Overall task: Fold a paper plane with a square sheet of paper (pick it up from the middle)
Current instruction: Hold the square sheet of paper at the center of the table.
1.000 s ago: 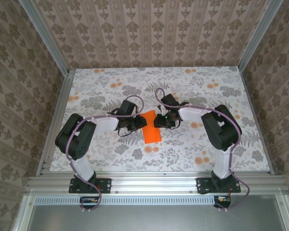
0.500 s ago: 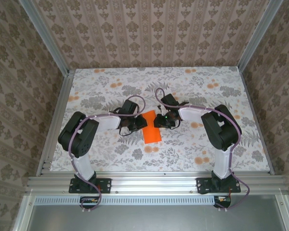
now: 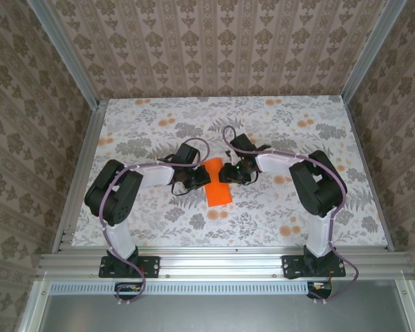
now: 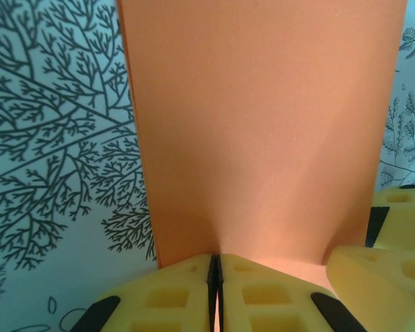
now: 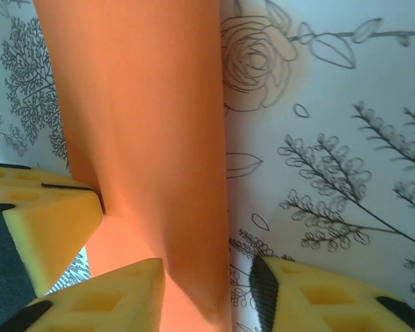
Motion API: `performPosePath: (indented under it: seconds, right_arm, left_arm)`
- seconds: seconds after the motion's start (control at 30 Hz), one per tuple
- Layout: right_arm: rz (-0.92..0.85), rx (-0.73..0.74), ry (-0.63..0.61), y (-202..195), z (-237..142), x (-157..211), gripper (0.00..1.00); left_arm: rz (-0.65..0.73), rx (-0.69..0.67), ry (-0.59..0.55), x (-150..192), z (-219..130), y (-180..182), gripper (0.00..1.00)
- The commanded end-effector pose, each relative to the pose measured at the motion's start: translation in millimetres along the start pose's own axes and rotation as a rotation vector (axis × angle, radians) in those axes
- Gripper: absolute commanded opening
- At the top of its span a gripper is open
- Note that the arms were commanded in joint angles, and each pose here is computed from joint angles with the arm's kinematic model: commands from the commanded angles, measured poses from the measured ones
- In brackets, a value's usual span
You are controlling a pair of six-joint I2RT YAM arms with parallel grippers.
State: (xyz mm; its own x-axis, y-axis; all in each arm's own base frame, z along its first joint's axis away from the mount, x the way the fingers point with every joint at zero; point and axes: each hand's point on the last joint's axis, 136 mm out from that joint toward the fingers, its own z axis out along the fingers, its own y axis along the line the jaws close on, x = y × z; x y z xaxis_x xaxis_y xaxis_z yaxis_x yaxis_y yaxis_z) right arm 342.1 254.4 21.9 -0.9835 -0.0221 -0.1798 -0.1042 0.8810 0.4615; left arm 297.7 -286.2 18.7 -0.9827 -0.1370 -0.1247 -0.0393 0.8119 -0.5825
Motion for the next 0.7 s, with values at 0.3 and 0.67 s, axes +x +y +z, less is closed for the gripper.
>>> performPosePath:
  seconds: [0.3,0.67]
  right_arm:
    - [0.043,-0.081,-0.068,26,-44,-14,0.31]
    - [0.023,-0.133,0.060,39,8,-1,0.16]
  left_arm:
    - [-0.018,-0.161,0.101,26,16,44,0.08]
    - [-0.015,-0.188,0.116,30,17,50,0.08]
